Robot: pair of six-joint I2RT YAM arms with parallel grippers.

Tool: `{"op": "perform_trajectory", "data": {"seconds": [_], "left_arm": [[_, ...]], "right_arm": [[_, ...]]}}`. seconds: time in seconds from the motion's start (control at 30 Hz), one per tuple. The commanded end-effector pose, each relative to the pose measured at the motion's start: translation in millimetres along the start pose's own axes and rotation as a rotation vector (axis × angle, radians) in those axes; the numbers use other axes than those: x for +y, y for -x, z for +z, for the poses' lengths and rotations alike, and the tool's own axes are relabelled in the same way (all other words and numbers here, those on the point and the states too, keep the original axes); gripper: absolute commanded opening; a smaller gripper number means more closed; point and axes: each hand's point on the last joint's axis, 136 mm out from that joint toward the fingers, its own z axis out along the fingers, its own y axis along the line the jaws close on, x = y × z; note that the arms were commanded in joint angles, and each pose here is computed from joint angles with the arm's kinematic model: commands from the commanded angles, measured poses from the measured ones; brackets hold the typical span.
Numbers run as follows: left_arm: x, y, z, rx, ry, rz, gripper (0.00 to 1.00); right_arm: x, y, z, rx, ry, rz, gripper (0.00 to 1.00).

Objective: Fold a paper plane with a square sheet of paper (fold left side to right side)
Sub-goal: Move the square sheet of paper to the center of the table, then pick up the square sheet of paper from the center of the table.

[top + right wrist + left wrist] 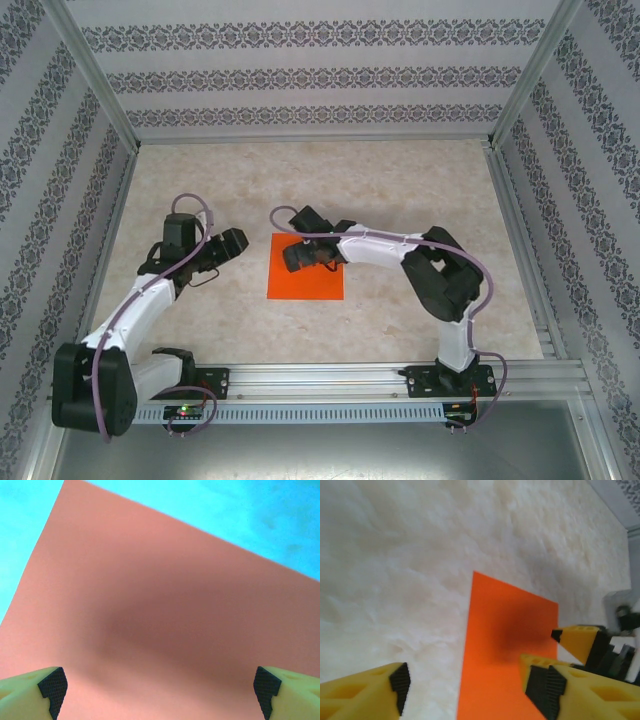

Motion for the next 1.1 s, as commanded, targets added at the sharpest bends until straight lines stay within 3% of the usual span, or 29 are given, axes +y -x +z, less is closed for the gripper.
{"op": "perform_trajectory", "data": {"seconds": [0.0, 0.2, 0.6, 1.07], "left_arm": [[-31, -16, 11, 0.108, -0.130, -0.022, 0.63], [-50, -57, 34, 0.243, -0.156, -0.017, 0.50], [-37, -113, 72, 0.392, -0.034, 0.024, 0.46], [-14, -134, 86, 0.439, 0.075, 0.047, 0.42]], "right_arm": [[-26, 13, -14, -0.025, 0.000, 0.039, 0.98], [-55, 15, 0, 0.008, -0.046, 0.059, 0.98], [-59, 13, 19, 0.048, -0.043, 0.084, 0.98], [-36, -12, 29, 0.120, -0.002, 0.063, 0.98]]}}
